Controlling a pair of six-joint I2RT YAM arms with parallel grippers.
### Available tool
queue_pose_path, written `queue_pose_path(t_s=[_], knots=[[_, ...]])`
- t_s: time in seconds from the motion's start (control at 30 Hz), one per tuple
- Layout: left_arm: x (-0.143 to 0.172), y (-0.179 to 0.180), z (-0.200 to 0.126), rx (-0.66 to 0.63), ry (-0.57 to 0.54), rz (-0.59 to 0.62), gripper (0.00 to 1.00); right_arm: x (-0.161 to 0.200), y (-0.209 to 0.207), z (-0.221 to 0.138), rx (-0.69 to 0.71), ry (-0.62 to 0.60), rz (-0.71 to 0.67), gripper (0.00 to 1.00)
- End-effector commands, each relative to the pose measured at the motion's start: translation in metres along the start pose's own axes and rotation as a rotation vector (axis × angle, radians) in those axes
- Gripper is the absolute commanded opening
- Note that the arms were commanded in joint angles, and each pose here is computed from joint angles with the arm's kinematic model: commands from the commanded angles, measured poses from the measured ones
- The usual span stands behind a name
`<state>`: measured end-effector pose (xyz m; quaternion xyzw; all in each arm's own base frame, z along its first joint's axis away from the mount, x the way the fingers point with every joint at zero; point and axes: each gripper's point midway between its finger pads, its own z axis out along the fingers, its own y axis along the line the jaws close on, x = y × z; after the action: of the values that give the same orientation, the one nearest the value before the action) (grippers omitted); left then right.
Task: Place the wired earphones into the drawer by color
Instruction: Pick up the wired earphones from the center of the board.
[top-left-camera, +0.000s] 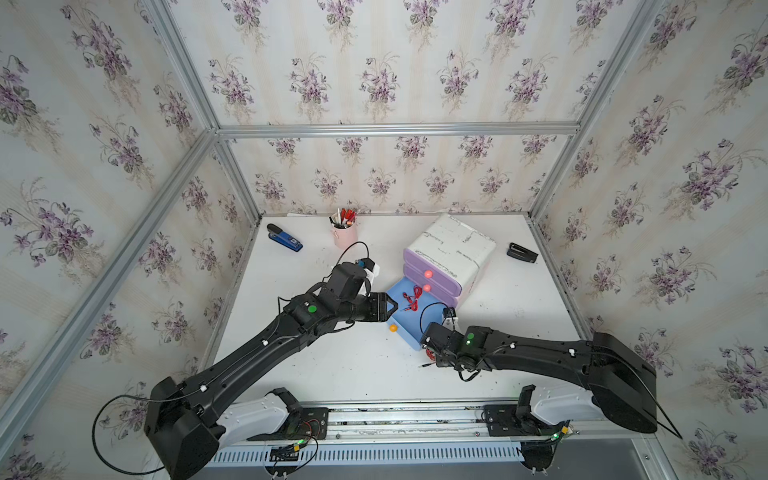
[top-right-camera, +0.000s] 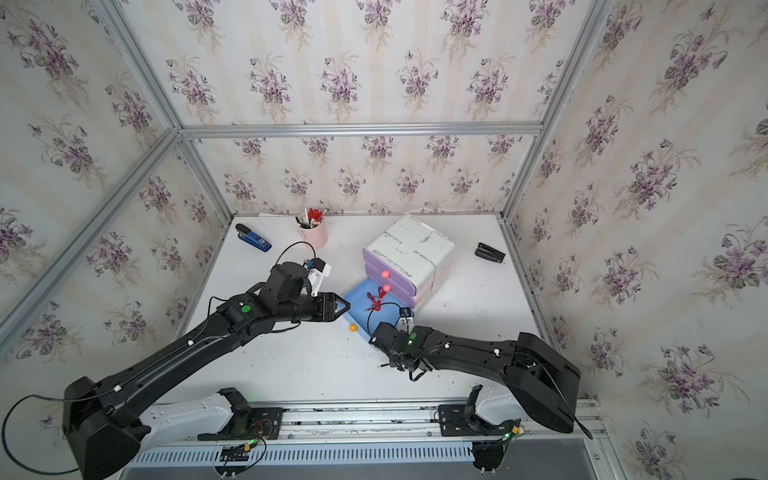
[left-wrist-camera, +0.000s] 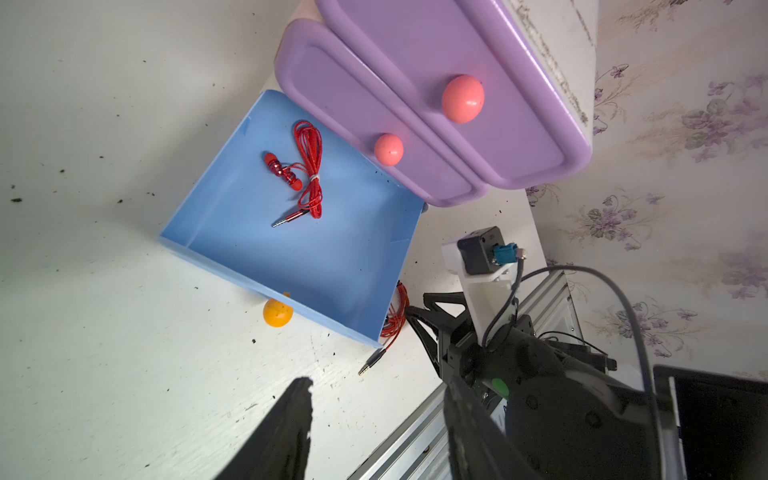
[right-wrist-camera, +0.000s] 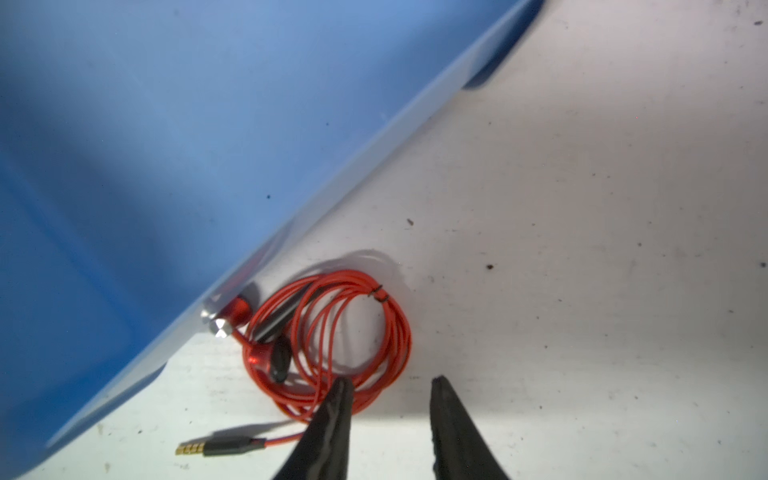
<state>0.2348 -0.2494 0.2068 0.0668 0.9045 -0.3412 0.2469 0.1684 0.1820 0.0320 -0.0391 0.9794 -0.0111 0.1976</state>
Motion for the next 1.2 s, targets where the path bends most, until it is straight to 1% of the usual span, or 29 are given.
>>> queue_pose_path(t_s=[0.0, 0.17, 0.2, 0.4, 0.6, 0.87, 0.93, 1.07, 1.17], knots=[[0.006, 0.007, -0.004, -0.017, 0.001, -0.013, 0.54, -0.007, 0.002, 0.001, -0.010, -0.024, -0.009, 0.36], [0.012, 0.016, -0.009, -0.051, -0.003, -0.022, 0.54, -0.007, 0.008, 0.008, -0.011, -0.009, -0.024, 0.36], [0.012, 0.016, -0.010, -0.052, -0.006, -0.022, 0.58, -0.006, 0.008, 0.010, -0.008, -0.004, -0.026, 0.35], [0.016, 0.022, -0.009, -0.073, 0.002, -0.031, 0.58, -0.004, 0.001, 0.016, 0.027, 0.002, -0.035, 0.32], [0.020, 0.030, -0.007, -0.096, 0.002, -0.031, 0.58, 0.003, -0.001, 0.025, 0.039, 0.030, -0.054, 0.23], [0.026, 0.039, -0.006, -0.126, 0.009, -0.036, 0.58, 0.013, -0.004, 0.031, 0.038, 0.059, -0.062, 0.07], [0.028, 0.042, -0.007, -0.137, 0.010, -0.041, 0.58, 0.014, -0.006, 0.029, 0.037, 0.058, -0.056, 0.04], [0.030, 0.052, -0.010, -0.178, -0.007, -0.041, 0.58, 0.007, -0.006, 0.013, 0.006, 0.025, -0.041, 0.00], [0.033, 0.059, -0.014, -0.199, -0.015, -0.042, 0.58, 0.006, -0.009, 0.000, -0.005, 0.017, -0.038, 0.00]])
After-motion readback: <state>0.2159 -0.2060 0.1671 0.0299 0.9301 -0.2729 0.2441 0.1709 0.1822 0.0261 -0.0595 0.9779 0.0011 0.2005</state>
